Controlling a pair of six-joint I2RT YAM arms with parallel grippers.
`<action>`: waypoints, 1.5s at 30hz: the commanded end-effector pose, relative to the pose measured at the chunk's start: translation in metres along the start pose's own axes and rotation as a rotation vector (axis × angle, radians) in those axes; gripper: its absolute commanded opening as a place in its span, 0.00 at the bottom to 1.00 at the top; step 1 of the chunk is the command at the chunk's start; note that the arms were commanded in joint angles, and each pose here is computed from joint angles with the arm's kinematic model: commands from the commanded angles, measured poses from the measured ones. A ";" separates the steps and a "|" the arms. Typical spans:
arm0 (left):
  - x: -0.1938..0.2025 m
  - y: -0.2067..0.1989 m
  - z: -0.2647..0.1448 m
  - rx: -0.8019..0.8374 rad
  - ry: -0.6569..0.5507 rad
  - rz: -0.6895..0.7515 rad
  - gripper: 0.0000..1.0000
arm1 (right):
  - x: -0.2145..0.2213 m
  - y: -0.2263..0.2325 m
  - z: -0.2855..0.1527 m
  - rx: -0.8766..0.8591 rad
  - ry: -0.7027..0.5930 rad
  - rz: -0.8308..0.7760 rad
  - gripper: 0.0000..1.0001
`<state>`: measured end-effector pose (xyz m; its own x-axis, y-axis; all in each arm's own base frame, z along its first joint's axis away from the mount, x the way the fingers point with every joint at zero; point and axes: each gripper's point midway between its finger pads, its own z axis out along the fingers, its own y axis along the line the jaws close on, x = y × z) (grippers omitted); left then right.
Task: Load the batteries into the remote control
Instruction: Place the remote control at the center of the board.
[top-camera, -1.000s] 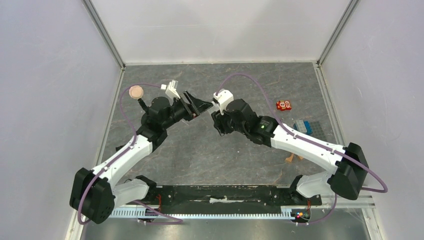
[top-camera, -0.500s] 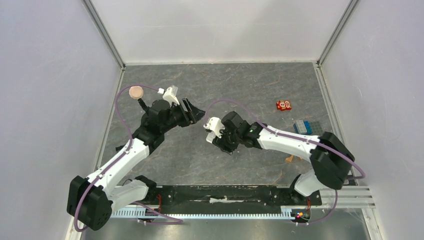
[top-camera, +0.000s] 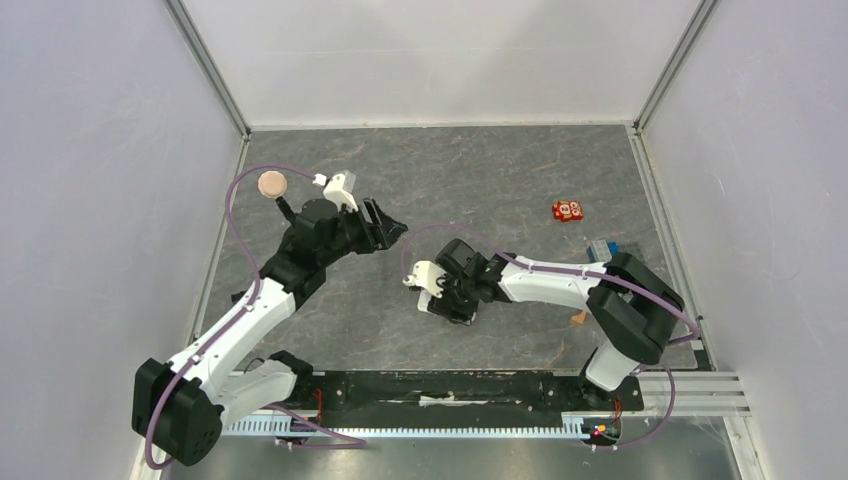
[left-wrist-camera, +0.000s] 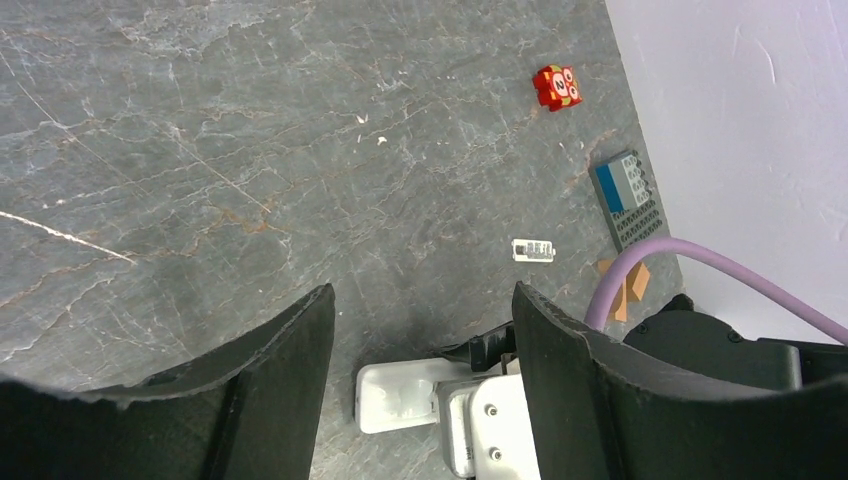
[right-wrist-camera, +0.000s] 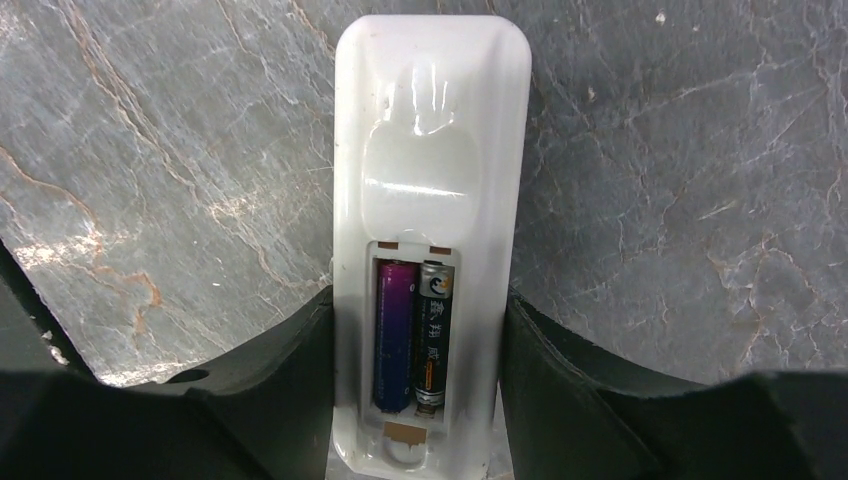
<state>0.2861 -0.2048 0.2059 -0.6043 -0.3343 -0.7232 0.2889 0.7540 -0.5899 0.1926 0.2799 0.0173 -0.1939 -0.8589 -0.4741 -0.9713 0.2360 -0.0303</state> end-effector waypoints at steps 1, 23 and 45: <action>-0.024 -0.013 -0.005 0.021 -0.059 0.070 0.70 | 0.005 0.003 0.005 -0.028 0.030 -0.042 0.46; -0.034 -0.018 -0.006 0.025 -0.073 0.095 0.70 | -0.015 -0.009 -0.017 0.028 0.020 -0.007 0.71; -0.027 -0.021 0.005 0.061 -0.047 0.071 0.71 | 0.107 -0.131 -0.118 0.739 -0.125 1.097 0.57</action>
<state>0.2932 -0.2065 0.2147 -0.5887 -0.3058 -0.7483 0.3138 0.7666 -0.5602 0.2796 0.1366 0.0768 -0.7272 -0.2530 -0.6381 -0.2881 0.9562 -0.0508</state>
